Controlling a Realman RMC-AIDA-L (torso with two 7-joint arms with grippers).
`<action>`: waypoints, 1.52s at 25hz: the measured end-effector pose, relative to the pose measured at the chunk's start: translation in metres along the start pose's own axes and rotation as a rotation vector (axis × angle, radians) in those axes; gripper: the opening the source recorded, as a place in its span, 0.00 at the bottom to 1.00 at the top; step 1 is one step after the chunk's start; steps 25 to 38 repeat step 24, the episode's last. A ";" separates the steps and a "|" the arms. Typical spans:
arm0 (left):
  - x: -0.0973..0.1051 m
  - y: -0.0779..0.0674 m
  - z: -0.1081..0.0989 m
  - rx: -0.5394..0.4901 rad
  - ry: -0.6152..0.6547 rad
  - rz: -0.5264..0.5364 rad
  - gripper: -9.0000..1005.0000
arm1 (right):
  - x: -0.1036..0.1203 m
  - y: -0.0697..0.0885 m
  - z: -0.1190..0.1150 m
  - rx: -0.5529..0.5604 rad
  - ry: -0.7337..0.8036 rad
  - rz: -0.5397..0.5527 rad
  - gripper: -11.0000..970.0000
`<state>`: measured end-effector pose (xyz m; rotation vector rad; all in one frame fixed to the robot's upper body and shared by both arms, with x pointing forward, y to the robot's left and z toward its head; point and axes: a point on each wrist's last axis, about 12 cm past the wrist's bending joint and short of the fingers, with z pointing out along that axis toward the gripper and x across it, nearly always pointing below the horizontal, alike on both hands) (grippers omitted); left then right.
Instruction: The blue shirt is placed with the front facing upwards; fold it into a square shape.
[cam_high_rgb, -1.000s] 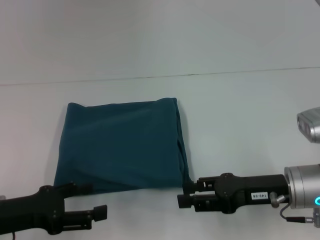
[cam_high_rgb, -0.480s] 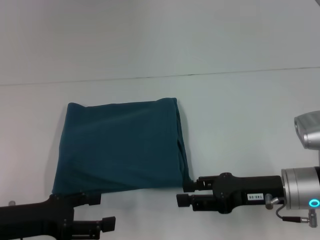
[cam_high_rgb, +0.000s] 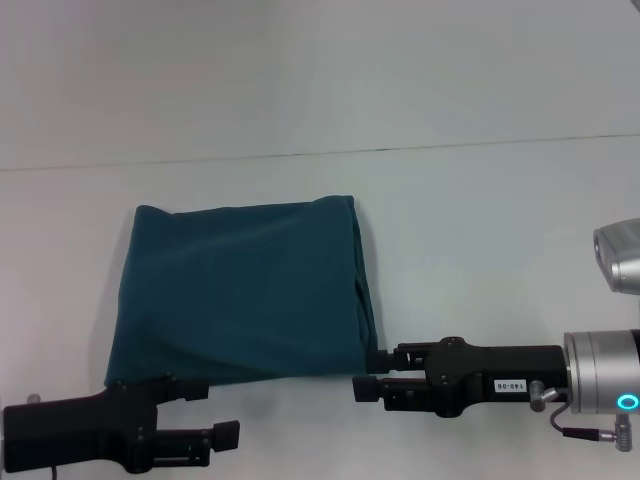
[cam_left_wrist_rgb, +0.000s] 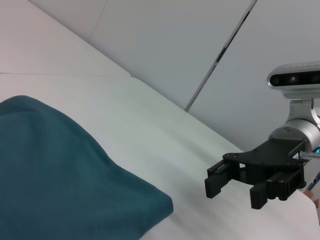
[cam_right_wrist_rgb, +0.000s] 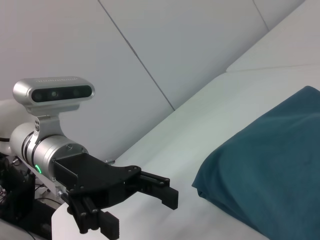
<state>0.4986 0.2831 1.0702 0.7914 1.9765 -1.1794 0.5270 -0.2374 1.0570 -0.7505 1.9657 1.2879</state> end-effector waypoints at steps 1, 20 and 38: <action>0.000 0.000 0.000 0.000 0.000 0.001 0.95 | 0.000 0.000 0.000 0.000 0.001 0.001 0.62; -0.001 0.000 0.000 0.001 -0.003 0.005 0.95 | 0.001 0.000 -0.001 0.003 -0.003 0.009 0.62; -0.001 0.000 0.000 0.003 -0.003 0.006 0.95 | 0.001 0.000 -0.001 0.003 -0.004 0.009 0.62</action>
